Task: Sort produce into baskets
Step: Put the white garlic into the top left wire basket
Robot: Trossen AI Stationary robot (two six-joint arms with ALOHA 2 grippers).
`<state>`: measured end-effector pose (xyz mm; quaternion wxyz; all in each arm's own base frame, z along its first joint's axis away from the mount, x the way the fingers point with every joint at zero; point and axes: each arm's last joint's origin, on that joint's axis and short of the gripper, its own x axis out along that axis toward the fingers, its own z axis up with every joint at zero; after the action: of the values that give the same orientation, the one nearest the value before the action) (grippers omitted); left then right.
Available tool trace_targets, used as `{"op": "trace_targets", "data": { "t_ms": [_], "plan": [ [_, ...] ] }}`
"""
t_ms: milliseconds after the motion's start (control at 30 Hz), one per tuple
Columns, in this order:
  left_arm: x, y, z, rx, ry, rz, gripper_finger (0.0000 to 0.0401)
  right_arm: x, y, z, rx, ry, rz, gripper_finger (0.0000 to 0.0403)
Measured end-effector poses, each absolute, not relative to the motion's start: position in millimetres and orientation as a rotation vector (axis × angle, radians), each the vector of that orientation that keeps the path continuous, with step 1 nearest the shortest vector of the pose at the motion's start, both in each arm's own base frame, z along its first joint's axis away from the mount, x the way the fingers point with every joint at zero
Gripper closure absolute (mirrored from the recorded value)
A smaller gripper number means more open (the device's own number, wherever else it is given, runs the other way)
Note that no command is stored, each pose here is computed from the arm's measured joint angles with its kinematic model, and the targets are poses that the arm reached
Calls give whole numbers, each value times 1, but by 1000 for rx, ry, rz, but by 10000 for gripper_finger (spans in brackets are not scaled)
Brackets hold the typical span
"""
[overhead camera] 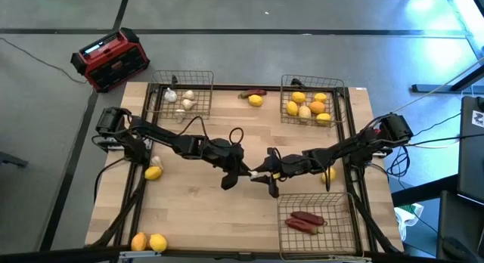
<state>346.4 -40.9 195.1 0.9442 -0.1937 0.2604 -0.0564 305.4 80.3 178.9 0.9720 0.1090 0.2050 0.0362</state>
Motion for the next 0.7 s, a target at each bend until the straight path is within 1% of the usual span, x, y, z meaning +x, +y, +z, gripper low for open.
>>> {"op": "trace_targets", "data": {
  "t_ms": [167, 267, 333, 400, 567, 700],
  "plan": [
    [346, -41, 195, -385, 529, -115, 381, 305, 80, 179, 220, 414, 69, 281],
    [346, -41, 195, -384, 529, -115, 386, 305, 80, 179, 220, 414, 67, 279],
    [346, -41, 195, -384, 528, -114, 387, 305, 80, 179, 221, 414, 66, 270],
    [347, -41, 195, -383, 526, -113, 387, 305, 80, 179, 222, 414, 65, 252],
    [343, -40, 197, -375, 547, -108, 388, 306, 79, 180, 220, 398, 39, 188],
    [335, -39, 208, -360, 558, -105, 388, 306, 79, 180, 219, 399, 35, 155]
  ]
}}
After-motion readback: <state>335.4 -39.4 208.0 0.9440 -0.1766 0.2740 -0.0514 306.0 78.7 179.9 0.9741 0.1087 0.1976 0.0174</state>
